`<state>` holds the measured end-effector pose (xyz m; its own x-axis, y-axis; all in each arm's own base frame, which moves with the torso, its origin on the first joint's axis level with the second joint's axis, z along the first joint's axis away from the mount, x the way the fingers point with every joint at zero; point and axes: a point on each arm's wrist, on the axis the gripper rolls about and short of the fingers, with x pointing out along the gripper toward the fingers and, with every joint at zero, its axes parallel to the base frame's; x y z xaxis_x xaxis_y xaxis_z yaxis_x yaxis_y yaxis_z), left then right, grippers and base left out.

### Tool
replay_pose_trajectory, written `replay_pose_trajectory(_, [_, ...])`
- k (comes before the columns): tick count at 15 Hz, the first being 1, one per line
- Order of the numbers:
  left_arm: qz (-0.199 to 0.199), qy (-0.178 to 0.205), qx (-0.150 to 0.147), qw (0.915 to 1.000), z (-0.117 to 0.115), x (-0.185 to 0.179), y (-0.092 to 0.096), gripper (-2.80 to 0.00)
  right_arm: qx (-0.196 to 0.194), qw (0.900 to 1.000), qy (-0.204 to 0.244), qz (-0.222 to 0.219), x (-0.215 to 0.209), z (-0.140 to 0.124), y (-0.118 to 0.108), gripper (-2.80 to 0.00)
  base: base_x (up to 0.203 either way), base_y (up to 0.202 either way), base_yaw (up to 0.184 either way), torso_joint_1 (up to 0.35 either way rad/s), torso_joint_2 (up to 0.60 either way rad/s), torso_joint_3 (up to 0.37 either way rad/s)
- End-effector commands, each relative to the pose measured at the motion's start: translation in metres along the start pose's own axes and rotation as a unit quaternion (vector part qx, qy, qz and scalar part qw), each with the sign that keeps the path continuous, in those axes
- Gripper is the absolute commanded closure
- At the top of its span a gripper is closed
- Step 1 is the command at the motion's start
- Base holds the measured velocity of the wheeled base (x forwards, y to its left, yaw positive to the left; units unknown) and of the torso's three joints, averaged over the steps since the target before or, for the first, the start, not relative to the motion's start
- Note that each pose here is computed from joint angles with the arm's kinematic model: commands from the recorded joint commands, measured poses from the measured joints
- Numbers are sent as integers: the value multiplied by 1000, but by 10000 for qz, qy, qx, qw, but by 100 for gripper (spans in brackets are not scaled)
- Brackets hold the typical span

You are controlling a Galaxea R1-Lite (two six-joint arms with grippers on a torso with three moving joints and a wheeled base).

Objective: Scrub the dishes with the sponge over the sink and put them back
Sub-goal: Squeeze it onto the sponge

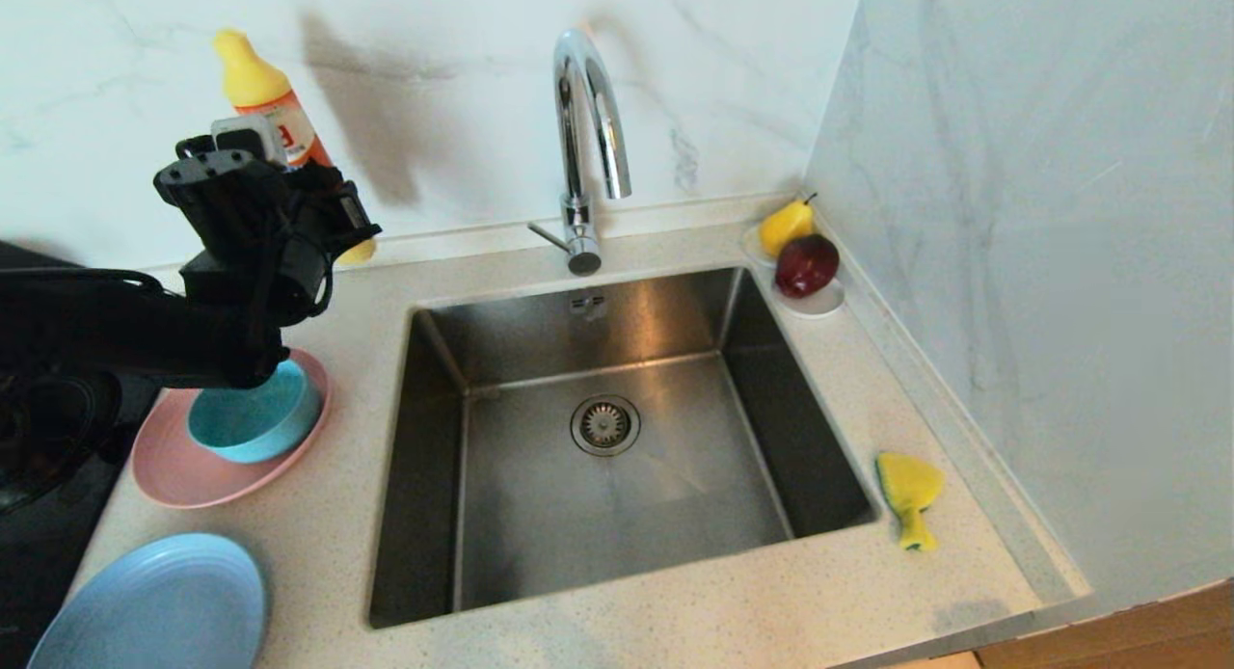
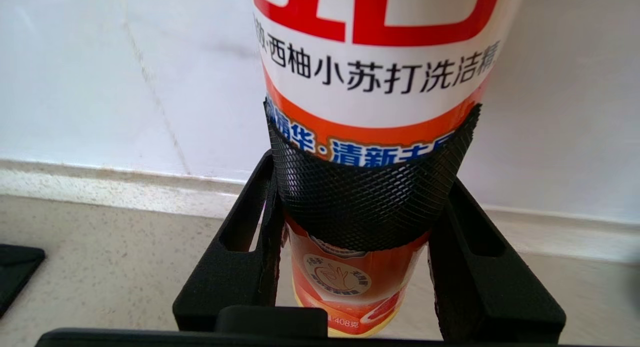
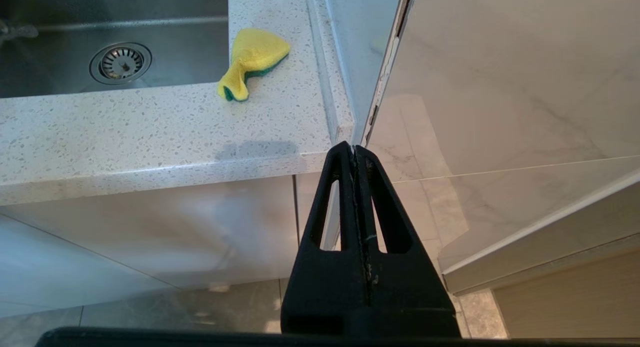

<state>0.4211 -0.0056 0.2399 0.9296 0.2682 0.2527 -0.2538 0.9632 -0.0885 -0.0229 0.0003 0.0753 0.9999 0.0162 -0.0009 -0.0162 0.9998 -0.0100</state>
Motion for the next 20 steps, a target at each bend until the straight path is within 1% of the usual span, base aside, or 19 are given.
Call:
replay_pose_trajectory(1, [-67, -210, -114, 9997, 40, -22, -4, 0, -4, 10000, -4, 3, 0, 0, 0, 0, 0, 0, 0, 0, 0, 0])
replay_pose_trajectory(3, [-41, -259, -166, 9995, 56, -38, -9, 0, -4, 10000, -4, 3, 0, 0, 0, 0, 0, 0, 0, 0, 0, 0])
replay_pose_trajectory(5, [-118, -353, -197, 9991, 79, -57, -11, 0, -4, 10000, -4, 3, 0, 0, 0, 0, 0, 0, 0, 0, 0, 0])
replay_pose_trajectory(8, [-323, -340, -228, 9986, 118, -93, -11, 0, -4, 10000, -4, 3, 0, 0, 0, 0, 0, 0, 0, 0, 0, 0])
replay_pose_trajectory(10, [-537, -275, -206, 9980, 145, -122, -12, 0, -4, 10000, -4, 3, 0, 0, 0, 0, 0, 0, 0, 0, 0, 0])
replay_pose_trajectory(12, [-828, -223, -78, 9963, 168, -151, -13, 0, -4, 10000, -4, 3, 0, 0, 0, 0, 0, 0, 0, 0, 0, 0])
replay_pose_trajectory(14, [-1197, -183, 207, 9924, 184, -176, -18, 0, -4, 10000, -4, 3, 0, 0, 0, 0, 0, 0, 0, 0, 0, 0])
replay_pose_trajectory(16, [-1461, -118, 500, 9879, 193, -194, -19, 0, -4, 10000, -4, 3, 0, 0, 0, 0, 0, 0, 0, 0, 0, 0])
replay_pose_trajectory(18, [-1692, 42, 800, 9823, 195, -206, -19, 0, -4, 10000, -4, 3, 0, 0, 0, 0, 0, 0, 0, 0, 0, 0])
replay_pose_trajectory(19, [-1793, 70, 864, 9800, 198, -209, -21, 0, -4, 10000, -4, 3, 0, 0, 0, 0, 0, 0, 0, 0, 0, 0])
replay_pose_trajectory(20, [-1886, 43, 845, 9784, 202, -212, -24, 0, -4, 10000, -4, 3, 0, 0, 0, 0, 0, 0, 0, 0, 0, 0])
